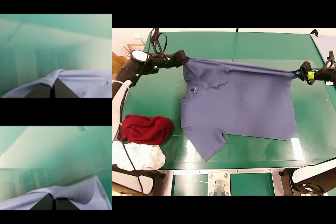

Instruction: Fold the shirts.

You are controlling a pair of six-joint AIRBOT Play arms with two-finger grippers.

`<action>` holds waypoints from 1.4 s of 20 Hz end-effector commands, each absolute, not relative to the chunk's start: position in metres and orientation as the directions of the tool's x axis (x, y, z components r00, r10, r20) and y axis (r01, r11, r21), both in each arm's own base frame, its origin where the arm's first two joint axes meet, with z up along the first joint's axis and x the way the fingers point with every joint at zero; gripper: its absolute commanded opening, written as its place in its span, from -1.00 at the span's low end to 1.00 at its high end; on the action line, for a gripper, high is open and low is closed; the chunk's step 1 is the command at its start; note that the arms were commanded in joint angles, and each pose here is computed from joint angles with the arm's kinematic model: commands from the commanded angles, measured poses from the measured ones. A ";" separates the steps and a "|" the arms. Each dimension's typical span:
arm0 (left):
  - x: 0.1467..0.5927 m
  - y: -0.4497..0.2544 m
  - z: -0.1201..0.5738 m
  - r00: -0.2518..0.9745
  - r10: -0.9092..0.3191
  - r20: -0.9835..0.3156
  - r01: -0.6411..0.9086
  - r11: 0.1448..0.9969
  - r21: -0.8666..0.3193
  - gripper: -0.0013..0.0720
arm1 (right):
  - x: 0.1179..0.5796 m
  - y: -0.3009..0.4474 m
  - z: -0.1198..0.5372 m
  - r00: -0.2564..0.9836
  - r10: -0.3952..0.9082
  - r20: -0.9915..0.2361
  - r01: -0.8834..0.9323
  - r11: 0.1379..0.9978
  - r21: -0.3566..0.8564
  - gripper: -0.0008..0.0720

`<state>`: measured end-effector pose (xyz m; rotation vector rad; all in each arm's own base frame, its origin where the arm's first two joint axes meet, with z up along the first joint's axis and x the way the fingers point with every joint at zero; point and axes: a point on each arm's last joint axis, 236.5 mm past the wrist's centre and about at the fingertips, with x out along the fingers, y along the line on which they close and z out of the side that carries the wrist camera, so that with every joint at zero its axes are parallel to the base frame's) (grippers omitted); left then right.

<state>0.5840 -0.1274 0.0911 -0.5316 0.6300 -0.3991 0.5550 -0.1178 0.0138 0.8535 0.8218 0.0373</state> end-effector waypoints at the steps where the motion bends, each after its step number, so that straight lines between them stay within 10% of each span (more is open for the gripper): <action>1: 0.603 -0.114 0.108 0.804 -0.444 -0.396 0.183 0.817 -0.547 -0.91 | 0.585 -0.120 0.031 0.741 0.338 -0.580 0.231 0.682 0.694 -0.94; 8: 0.598 -0.114 0.097 0.782 -0.445 -0.436 0.197 0.841 -0.505 -0.91 | 0.591 -0.118 0.033 0.744 0.330 -0.582 0.218 0.703 0.677 -0.94; 16: 0.533 -0.100 0.017 0.509 -0.385 -0.770 0.175 0.922 -0.345 -0.91 | 0.512 -0.123 -0.031 0.418 0.328 -0.847 0.280 0.841 0.464 -0.94; 26: 0.497 -0.105 -0.038 0.392 -0.407 -0.825 0.092 0.910 -0.405 -0.91 | 0.477 -0.090 -0.067 0.271 0.413 -0.870 0.300 0.822 0.484 -0.94; 28: 0.490 -0.112 -0.037 0.366 -0.435 -0.823 0.088 0.896 -0.435 -0.91 | 0.466 -0.085 -0.065 0.227 0.441 -0.868 0.298 0.818 0.493 -0.67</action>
